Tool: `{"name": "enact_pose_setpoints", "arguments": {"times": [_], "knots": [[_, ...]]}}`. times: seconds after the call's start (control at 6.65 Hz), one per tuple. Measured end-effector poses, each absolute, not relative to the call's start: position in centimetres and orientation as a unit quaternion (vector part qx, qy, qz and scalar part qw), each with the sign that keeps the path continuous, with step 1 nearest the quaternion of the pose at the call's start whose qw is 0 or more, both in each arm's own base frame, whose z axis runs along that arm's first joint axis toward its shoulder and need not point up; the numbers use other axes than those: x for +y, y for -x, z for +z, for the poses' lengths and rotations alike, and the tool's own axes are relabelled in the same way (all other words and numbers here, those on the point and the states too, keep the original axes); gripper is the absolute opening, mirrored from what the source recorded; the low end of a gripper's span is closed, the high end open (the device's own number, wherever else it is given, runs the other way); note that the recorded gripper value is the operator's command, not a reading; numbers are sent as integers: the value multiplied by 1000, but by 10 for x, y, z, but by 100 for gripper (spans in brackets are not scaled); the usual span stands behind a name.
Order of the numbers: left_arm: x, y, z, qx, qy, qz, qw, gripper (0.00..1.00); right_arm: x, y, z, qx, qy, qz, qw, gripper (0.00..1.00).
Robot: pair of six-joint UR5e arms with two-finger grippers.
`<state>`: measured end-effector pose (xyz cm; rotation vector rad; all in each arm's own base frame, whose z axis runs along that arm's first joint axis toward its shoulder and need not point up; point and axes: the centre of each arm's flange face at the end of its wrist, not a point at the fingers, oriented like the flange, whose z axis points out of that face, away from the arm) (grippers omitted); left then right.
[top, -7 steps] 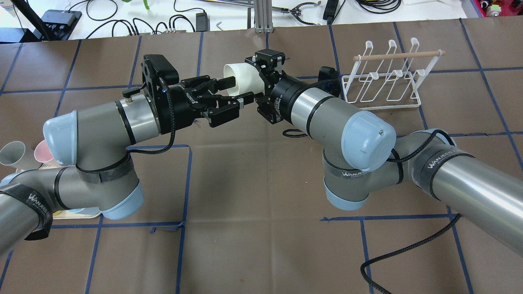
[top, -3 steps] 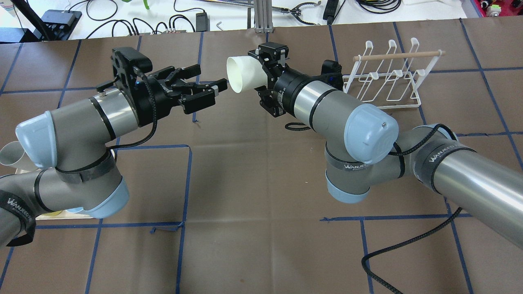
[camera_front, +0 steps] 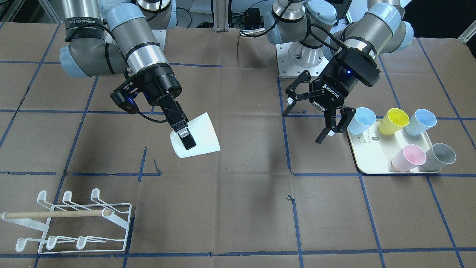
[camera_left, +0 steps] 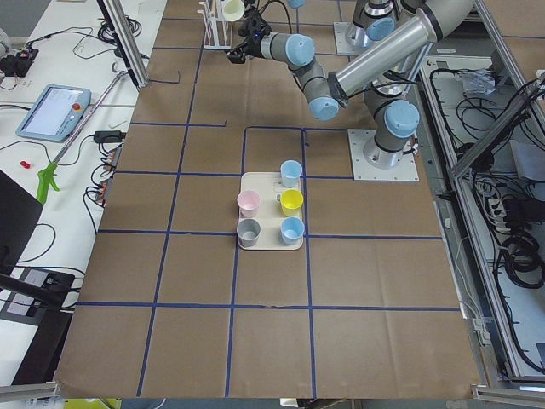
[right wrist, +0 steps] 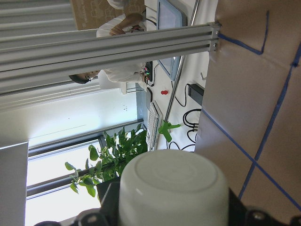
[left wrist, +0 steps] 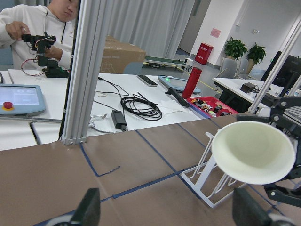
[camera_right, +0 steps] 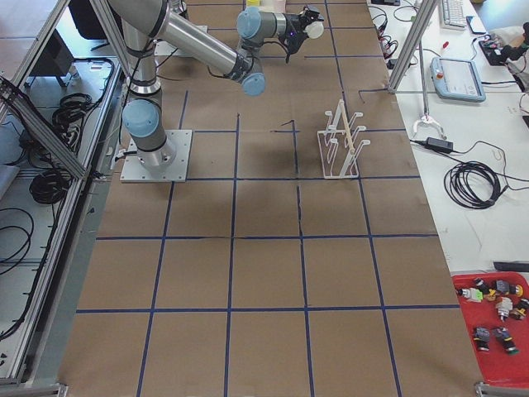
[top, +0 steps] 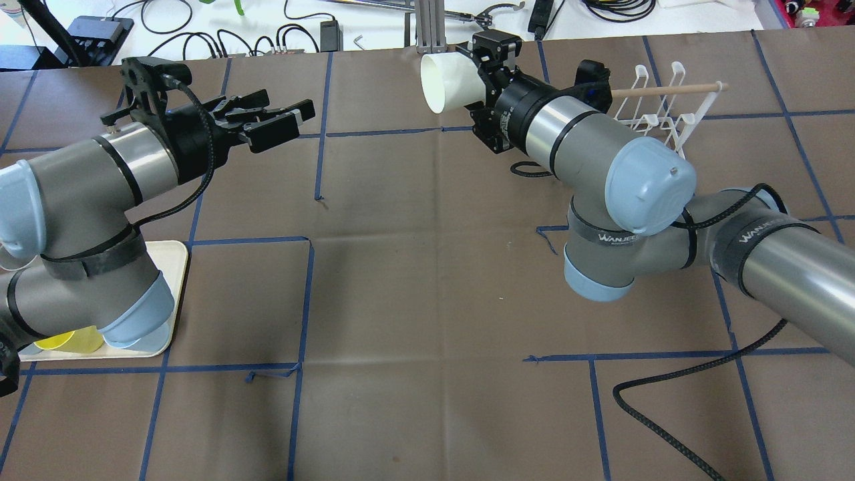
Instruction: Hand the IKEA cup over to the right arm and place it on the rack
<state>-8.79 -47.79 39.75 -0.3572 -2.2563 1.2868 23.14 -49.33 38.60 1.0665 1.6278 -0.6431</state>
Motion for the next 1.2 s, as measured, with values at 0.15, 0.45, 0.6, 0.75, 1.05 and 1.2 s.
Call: {"name": "enact_pose_setpoints", "arguments": {"times": [0.15,0.45,0.6,0.75,1.05,1.2], "knots": [[-499,76,408,-860,99,450,220,100,-506,-211,391,700,-404,-321,493,24],[-538,77,442,-921,29,354,162,100,-529,-173,392,742,-318,-421,414,22],[-548,93,460,-951,-1,282,126,100,-544,-155,389,762,-268,-467,360,21],[-549,107,476,-975,-19,204,90,100,-560,-139,386,778,-213,-504,308,21],[-525,111,488,-996,-37,70,29,100,-589,-106,373,790,-103,-568,206,21],[-511,110,490,-998,-37,42,8,100,-598,-89,363,789,-58,-590,160,21]]}}
